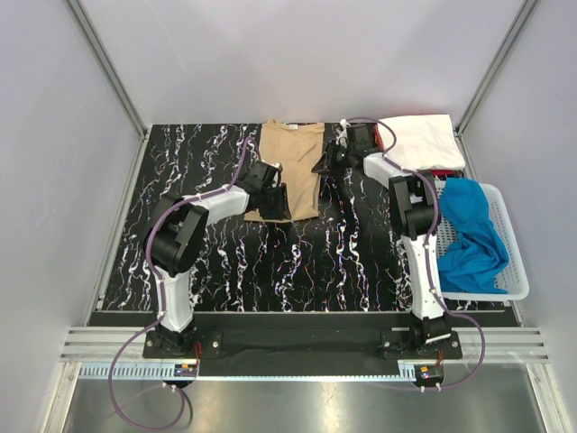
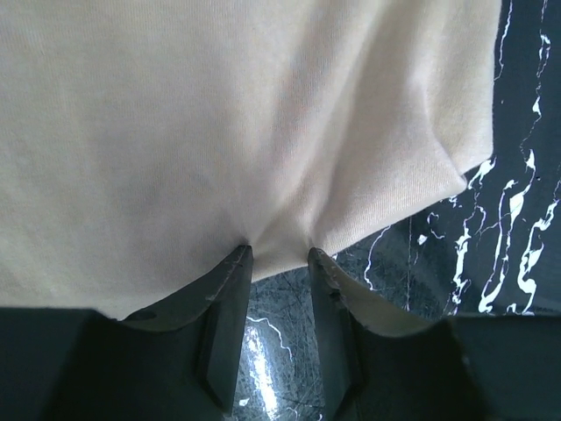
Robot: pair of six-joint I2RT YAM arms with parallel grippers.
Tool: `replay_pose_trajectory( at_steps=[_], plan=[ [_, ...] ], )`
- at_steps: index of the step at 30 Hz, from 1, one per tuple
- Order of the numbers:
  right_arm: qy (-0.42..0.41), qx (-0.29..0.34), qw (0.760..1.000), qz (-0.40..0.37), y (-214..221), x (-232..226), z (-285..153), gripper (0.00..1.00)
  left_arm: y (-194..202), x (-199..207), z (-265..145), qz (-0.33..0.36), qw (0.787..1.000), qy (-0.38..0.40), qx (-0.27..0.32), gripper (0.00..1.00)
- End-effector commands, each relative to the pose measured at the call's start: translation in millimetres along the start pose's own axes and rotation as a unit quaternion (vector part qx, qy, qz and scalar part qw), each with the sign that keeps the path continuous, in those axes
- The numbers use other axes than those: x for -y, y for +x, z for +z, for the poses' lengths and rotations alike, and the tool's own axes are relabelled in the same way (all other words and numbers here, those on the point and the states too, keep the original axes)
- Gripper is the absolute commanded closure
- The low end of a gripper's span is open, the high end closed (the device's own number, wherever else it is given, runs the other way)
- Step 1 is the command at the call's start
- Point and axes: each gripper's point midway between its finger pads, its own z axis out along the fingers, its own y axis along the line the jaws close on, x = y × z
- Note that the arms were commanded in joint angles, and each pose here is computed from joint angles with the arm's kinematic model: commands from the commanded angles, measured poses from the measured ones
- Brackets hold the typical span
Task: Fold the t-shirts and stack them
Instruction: Fold the tshirt
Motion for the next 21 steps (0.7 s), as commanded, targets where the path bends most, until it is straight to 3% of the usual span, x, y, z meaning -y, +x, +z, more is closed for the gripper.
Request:
replay_pose_trajectory(
  at_steps=[1,2,6,15,21],
  plan=[
    [-0.037,0.027,0.998,-0.03,-27,-34,-33,0.67,25,-7,-13,-0.008,0.998,-0.017,-0.057,0.6],
    [-0.038,0.027,0.998,-0.031,-26,-42,-45,0.59,11,5,-19,-0.006,0.999,-0.002,-0.044,0.59],
    [-0.036,0.022,0.999,-0.032,-13,-53,-74,0.51,-19,38,-43,0.002,0.999,0.04,-0.026,0.57],
    [-0.072,-0.02,0.996,-0.05,49,-61,-114,0.53,-90,65,-57,0.017,0.996,0.081,0.03,0.57],
    [-0.122,-0.033,0.989,-0.075,74,-61,-108,0.49,-122,95,-16,0.008,0.982,0.185,0.029,0.58]
  ],
)
